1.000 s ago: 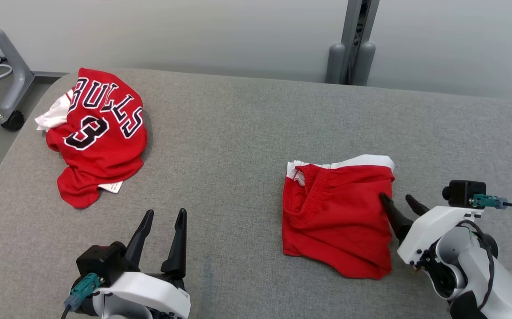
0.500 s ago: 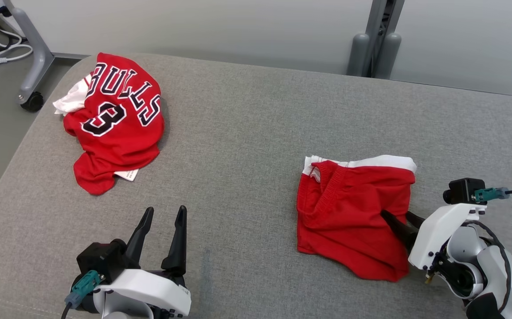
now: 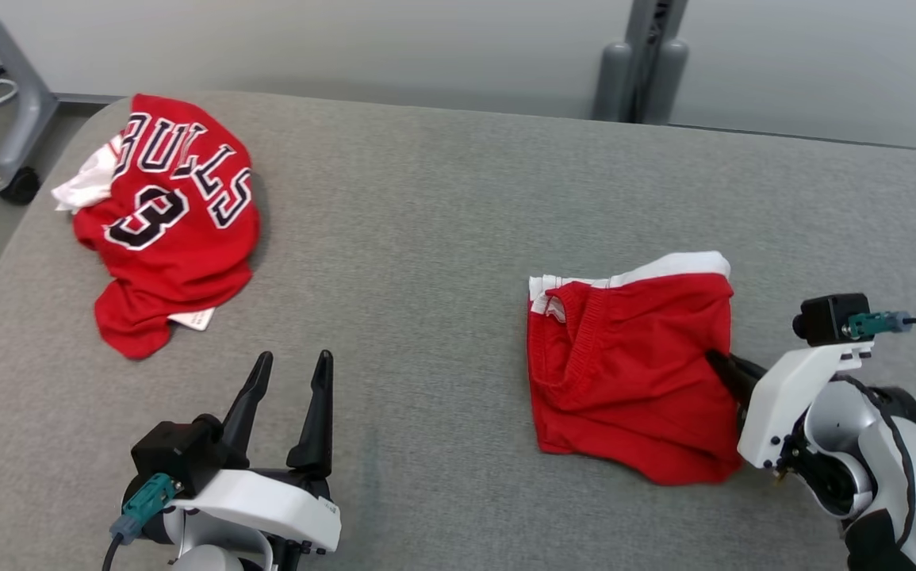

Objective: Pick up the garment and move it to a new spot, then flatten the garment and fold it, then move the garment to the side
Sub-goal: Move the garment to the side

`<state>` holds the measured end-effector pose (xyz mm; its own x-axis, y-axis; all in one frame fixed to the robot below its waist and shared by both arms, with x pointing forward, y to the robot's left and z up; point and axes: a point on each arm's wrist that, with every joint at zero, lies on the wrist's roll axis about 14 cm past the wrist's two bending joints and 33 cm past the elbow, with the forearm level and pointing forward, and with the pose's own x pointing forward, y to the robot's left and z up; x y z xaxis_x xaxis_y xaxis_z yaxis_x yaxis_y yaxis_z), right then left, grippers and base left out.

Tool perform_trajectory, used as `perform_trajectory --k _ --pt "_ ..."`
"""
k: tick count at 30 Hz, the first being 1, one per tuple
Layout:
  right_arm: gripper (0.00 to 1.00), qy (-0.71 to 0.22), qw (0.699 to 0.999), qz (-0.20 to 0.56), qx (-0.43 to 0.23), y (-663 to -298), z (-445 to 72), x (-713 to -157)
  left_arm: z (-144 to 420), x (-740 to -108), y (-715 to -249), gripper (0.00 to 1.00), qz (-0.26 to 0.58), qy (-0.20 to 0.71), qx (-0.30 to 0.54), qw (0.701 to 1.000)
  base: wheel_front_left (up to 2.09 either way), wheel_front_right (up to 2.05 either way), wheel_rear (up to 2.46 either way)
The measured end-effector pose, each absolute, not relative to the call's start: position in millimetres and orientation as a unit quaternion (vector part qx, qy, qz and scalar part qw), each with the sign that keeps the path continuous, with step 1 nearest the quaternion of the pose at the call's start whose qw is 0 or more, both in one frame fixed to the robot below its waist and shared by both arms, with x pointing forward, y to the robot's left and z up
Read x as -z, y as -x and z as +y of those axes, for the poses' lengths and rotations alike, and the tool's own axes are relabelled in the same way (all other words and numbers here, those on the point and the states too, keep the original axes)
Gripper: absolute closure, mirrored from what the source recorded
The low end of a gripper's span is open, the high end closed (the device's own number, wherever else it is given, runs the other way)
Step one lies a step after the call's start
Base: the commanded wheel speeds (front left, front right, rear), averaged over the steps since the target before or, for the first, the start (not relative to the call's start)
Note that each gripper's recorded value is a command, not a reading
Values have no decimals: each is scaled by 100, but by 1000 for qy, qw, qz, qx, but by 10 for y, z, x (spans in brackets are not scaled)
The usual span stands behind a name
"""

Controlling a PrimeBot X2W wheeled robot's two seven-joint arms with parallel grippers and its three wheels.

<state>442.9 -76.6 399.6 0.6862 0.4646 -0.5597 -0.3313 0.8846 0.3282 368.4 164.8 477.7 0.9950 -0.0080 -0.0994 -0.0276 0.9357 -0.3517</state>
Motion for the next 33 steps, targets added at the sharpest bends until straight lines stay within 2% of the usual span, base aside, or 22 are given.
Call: perform_trajectory --k 8,19,26,33 --pt "100 -73 936 301 -167 -4507 -1314 -4173 1192 -4823 -3953 0 52 178 71 980 0 0 0" --pt "100 -64 963 256 -50 -4486 -2307 -4486 312 -4832 -4390 0 61 176 201 962 0 0 0" --pt "100 -51 965 257 21 -4378 -2852 -4501 -169 -4767 -4555 0 72 180 263 945 0 0 0" --pt "100 -23 963 265 50 -4495 -3103 -4440 -264 -4622 -4659 0 89 179 276 940 0 0 0"
